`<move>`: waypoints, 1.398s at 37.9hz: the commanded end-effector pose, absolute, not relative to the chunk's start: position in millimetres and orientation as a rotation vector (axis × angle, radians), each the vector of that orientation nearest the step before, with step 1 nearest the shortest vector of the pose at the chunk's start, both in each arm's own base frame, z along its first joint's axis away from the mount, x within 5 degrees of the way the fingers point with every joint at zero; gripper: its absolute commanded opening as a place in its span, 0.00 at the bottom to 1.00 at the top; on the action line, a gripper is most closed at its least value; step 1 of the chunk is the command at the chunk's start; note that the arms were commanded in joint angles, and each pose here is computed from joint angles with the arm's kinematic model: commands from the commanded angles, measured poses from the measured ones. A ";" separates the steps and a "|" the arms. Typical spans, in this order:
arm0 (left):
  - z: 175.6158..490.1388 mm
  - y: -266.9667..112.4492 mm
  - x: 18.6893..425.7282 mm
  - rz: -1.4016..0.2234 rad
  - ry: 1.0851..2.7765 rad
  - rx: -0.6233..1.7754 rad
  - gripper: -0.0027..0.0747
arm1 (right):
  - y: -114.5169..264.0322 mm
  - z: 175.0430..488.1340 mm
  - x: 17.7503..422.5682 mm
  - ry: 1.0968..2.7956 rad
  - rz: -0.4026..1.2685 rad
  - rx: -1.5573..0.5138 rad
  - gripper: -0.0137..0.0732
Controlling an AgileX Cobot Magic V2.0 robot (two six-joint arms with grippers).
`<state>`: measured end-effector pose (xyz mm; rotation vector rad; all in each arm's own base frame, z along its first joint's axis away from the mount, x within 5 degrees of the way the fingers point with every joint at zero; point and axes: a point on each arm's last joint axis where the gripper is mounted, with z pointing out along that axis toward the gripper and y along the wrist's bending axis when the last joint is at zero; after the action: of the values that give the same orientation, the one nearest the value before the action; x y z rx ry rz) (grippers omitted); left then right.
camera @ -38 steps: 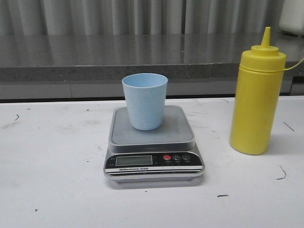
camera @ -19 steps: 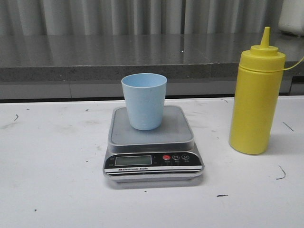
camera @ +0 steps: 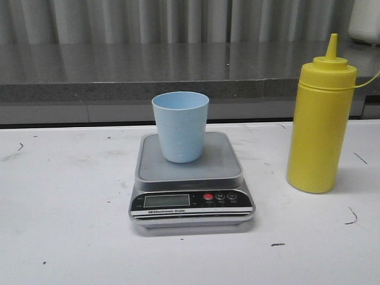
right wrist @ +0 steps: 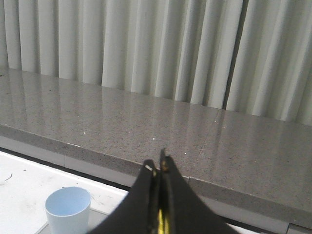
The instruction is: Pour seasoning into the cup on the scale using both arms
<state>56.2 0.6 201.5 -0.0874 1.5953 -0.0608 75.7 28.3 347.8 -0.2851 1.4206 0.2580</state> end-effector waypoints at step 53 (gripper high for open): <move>202.2 1.1 56.0 -0.073 1.517 -0.100 0.01 | 1.3 193.0 55.1 1.637 0.017 -0.019 0.09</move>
<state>56.2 0.6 201.5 -0.0877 1.5948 -0.0612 56.0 1.8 186.2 -0.0162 1.7035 0.0322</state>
